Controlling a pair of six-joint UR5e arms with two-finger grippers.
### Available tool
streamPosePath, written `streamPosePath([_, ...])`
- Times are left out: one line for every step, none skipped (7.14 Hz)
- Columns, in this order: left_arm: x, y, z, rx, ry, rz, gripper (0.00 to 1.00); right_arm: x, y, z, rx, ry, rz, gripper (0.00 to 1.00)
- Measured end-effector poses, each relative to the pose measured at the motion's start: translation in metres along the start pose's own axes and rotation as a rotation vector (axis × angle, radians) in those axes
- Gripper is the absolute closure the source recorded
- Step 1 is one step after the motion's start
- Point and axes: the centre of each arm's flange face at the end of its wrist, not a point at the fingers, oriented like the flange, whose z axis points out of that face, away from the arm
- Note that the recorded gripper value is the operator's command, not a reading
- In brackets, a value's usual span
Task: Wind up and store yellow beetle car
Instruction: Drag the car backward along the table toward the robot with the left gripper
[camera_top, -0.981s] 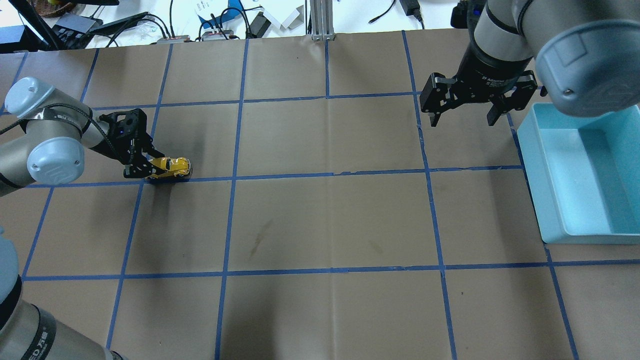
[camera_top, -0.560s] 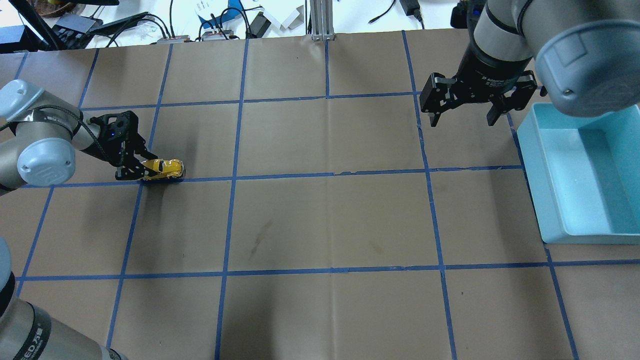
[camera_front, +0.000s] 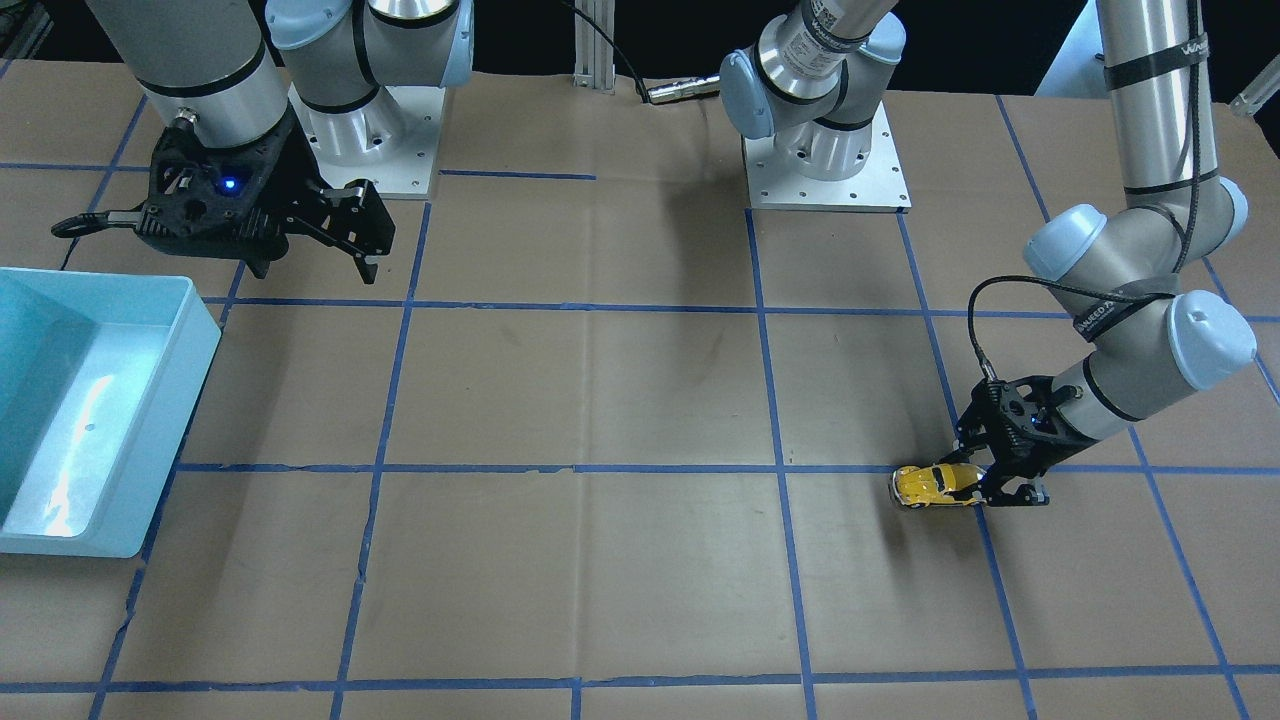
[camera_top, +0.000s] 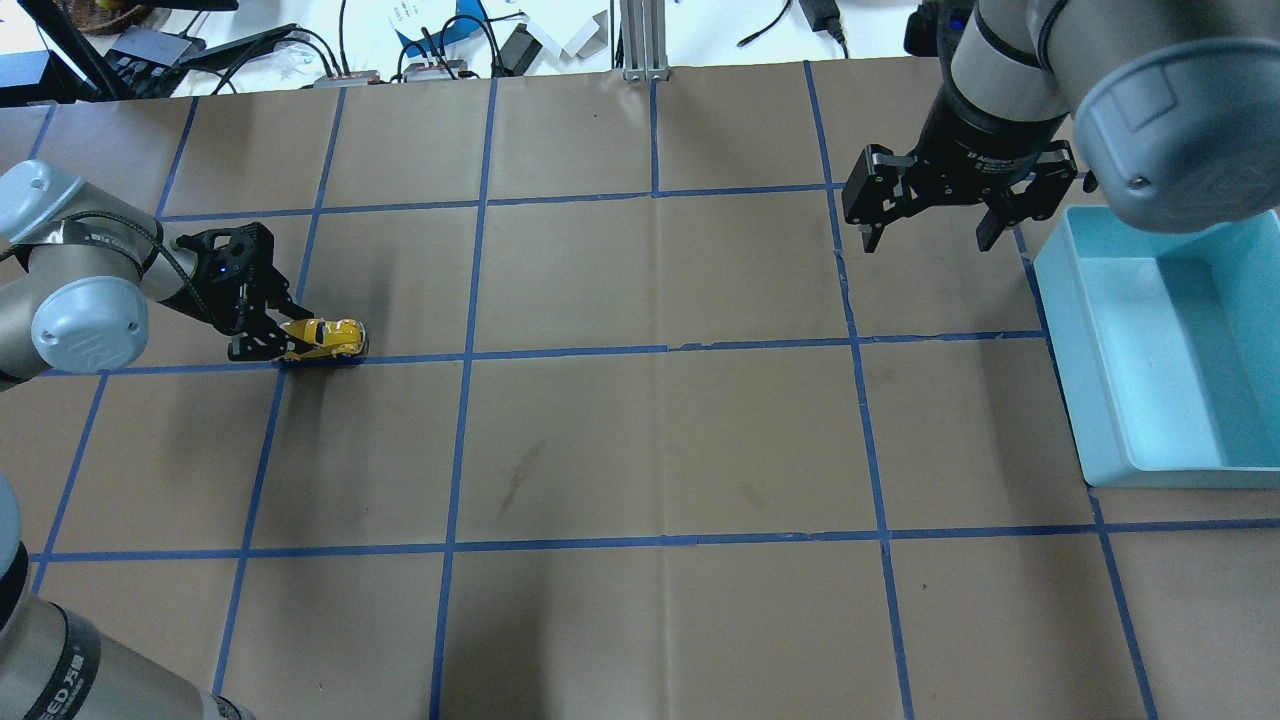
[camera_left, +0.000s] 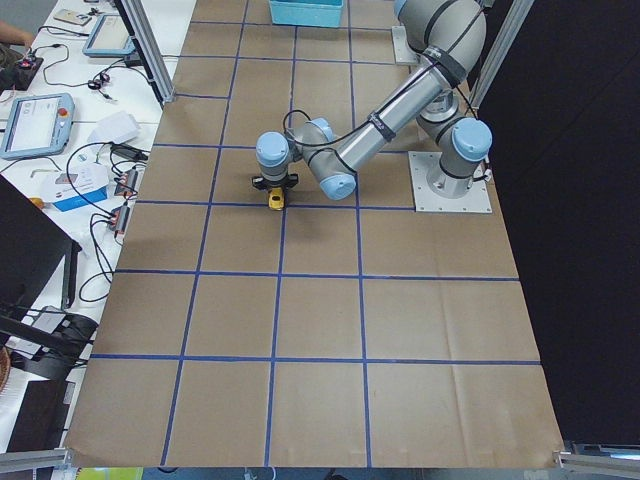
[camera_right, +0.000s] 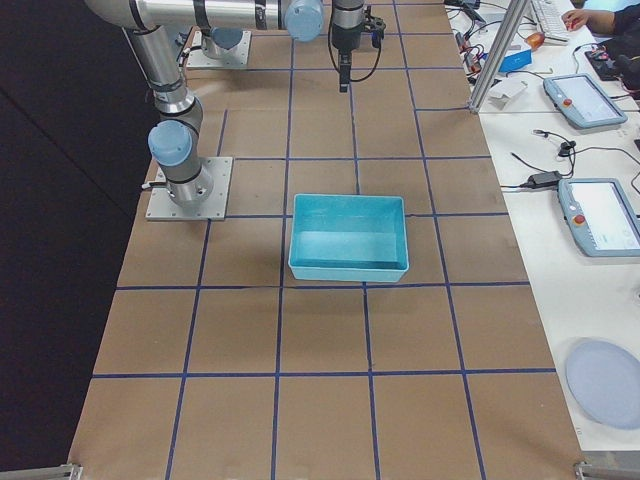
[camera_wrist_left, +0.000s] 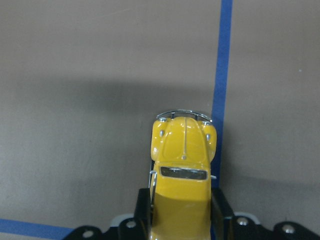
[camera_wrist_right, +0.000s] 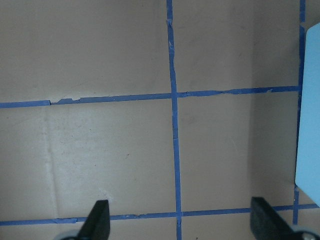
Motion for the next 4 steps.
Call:
streamPosePath([-0.0001, 0.0004, -0.0003, 0.0, 0.0, -0.001, 0.75, 0.0001, 0.0, -0.0001, 0.0, 0.0, 0.0, 0.0])
streamPosePath([-0.0002, 0.0007, -0.0005, -0.001, -0.001, -0.001, 0.75, -0.0001, 0.0002, -0.0002, 0.0, 0.0, 0.0, 0.0])
streamPosePath([-0.0003, 0.0009, -0.0006, -0.001, -0.001, 0.0, 0.75, -0.0004, 0.0003, -0.0002, 0.0, 0.0, -0.001, 0.0])
streamPosePath([-0.0006, 0.001, -0.0011, -0.001, -0.002, 0.0, 0.75, -0.0004, 0.0003, -0.0002, 0.0, 0.0, -0.001, 0.0])
